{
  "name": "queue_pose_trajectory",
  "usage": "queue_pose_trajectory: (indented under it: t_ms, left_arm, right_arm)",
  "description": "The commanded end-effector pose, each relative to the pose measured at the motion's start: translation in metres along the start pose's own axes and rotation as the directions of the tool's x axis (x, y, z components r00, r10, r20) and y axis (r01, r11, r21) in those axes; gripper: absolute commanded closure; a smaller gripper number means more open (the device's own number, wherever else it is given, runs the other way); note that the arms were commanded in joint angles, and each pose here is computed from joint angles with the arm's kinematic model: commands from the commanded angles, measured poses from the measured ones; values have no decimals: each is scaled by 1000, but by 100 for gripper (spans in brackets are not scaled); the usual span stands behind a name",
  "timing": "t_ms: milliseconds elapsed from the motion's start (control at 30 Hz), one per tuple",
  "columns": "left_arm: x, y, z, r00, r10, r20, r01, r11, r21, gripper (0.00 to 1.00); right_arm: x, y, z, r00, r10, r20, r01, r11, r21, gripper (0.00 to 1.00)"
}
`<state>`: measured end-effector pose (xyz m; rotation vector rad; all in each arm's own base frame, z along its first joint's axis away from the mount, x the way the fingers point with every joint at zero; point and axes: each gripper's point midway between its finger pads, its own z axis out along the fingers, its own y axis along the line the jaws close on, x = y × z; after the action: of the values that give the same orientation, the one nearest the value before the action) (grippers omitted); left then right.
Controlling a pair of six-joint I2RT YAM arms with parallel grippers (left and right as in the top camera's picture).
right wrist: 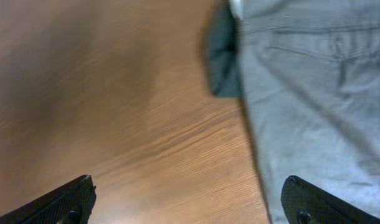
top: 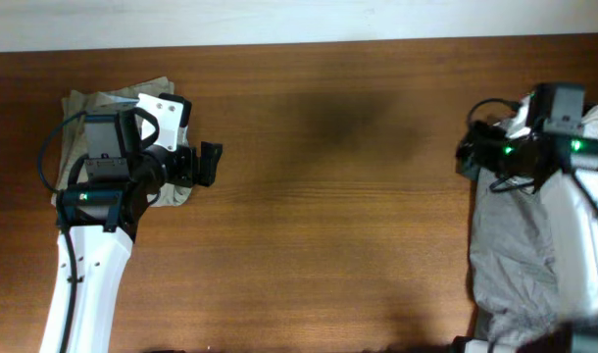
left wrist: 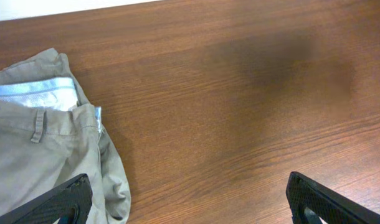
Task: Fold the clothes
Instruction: 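Reach the right gripper into the right pile and grasp the grey shorts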
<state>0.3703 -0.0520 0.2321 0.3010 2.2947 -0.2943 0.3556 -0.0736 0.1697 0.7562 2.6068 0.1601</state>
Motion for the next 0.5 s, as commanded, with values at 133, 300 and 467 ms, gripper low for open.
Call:
queue_pose_trajectory:
  t_ms: [133,300,467]
  left_arm:
    - [29,-10,34,988,-32,-154,42,997,58,1]
    - [33,-20,42,984,-14,-177,29,996,81,1]
    - [33,-20,42,984,-14,-177,29,996,81,1]
  right_arm:
    - [-98,-19,95,992,127,1,-127,989,73,5]
    - [-127,-35,163,968,238,80,-246,961,124,20]
    - [-125,-55,182,967,232,105,-250,943,219,24]
